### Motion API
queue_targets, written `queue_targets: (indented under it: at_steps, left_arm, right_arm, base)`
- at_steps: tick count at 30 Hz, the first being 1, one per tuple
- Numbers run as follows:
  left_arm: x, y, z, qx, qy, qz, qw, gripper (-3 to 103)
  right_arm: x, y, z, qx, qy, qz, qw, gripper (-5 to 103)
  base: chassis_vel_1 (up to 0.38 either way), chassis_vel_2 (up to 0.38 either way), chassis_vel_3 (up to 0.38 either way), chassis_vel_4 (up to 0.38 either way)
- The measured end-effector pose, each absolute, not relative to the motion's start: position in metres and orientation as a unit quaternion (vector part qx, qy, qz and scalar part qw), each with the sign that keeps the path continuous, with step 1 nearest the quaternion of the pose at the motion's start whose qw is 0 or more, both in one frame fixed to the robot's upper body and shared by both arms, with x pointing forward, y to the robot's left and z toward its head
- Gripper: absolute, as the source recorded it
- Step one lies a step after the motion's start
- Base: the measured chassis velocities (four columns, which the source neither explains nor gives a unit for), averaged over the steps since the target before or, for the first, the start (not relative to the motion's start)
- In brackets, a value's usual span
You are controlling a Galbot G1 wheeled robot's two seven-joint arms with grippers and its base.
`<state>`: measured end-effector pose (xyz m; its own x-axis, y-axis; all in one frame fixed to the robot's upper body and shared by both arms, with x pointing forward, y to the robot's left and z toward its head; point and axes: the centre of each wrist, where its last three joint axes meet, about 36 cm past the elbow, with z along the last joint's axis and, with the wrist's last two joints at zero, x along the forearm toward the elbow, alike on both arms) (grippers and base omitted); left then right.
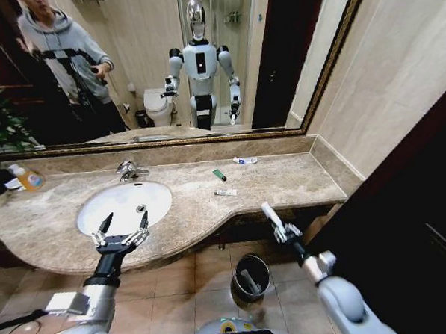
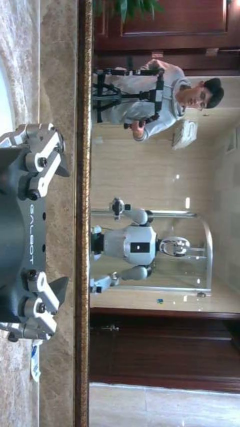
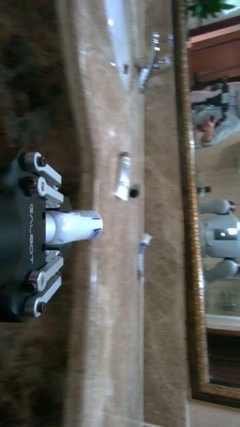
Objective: Pick up the trash from the sink and place it in the trash bin.
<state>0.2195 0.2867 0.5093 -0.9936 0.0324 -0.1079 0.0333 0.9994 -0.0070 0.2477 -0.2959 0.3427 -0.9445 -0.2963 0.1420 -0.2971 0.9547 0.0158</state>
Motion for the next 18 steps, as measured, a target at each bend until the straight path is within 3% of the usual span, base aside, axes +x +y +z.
queue_targets:
  at_steps: [7,18]
  left_arm:
    - [0.219,0.287,0.509,0.016,0.998,-0.004,0.054,100]
    - [0.219,0.287,0.509,0.016,0.998,-0.004,0.054,100]
  right_arm:
    - [0.230,-0.294,0.316,0.162,-0.981,0.016,0.105,27]
    - [0.252,-0.294,0.226,0.194,-0.947,0.112,0.230,27]
  base:
    - [0.000,0.000,0.000,0.000]
    - [0.000,0.000,0.000,0.000]
